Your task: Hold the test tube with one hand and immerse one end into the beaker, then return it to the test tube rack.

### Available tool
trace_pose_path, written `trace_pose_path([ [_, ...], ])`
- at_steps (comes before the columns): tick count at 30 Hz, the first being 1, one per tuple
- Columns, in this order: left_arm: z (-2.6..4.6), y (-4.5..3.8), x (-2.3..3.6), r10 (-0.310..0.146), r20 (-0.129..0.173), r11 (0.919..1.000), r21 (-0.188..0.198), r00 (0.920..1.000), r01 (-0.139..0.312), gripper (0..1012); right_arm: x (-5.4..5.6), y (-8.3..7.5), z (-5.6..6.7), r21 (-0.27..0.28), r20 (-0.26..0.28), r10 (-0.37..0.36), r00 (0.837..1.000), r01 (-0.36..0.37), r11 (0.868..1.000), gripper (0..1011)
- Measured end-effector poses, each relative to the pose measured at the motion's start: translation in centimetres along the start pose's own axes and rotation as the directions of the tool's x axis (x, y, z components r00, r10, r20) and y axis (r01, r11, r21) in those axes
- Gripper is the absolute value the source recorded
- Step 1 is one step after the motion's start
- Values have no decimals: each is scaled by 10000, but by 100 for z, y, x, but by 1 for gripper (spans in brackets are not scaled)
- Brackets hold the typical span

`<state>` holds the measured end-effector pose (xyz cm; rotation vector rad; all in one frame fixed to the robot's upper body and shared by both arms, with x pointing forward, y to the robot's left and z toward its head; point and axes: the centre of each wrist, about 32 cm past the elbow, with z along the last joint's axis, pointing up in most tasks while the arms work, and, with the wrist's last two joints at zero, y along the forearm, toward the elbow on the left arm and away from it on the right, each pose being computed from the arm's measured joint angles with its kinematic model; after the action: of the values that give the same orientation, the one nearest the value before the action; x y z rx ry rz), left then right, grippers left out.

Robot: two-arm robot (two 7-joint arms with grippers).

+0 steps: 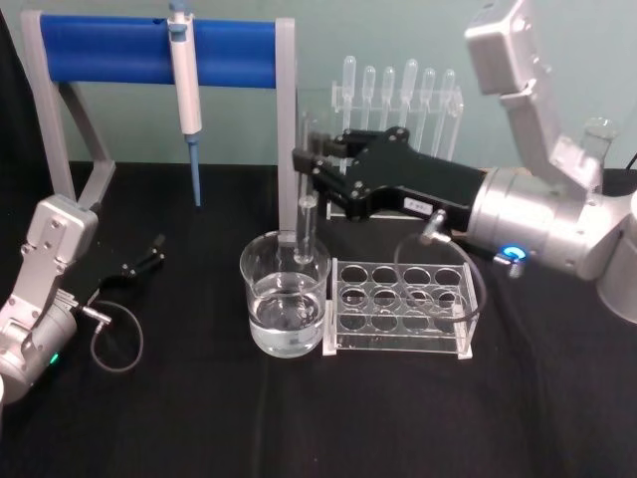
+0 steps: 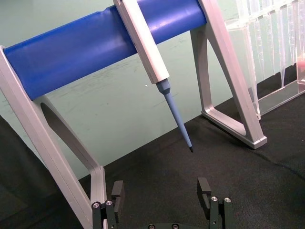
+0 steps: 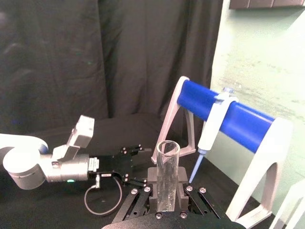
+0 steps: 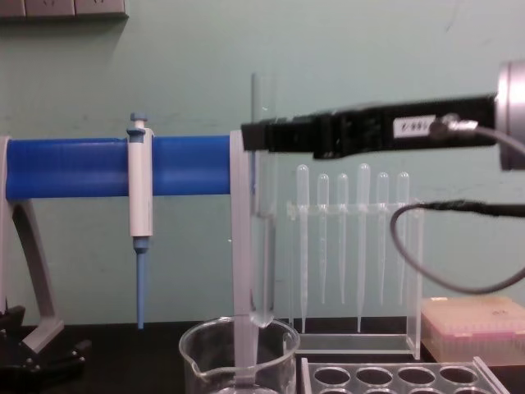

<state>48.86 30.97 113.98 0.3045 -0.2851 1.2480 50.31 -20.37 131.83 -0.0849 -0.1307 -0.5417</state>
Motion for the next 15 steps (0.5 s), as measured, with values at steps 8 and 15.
trace_pose_path([
  [8, 0, 0, 0, -1, -1, 10000, -1, 10000, 1, 1000, 12, -233, 128, 43, 129, -344, 9993, 344, 9994, 241],
  [15, 0, 0, 0, -1, 0, 10000, -1, 10000, 1, 1000, 27, -520, 77, -126, 99, -854, 9963, 856, 9963, 241],
])
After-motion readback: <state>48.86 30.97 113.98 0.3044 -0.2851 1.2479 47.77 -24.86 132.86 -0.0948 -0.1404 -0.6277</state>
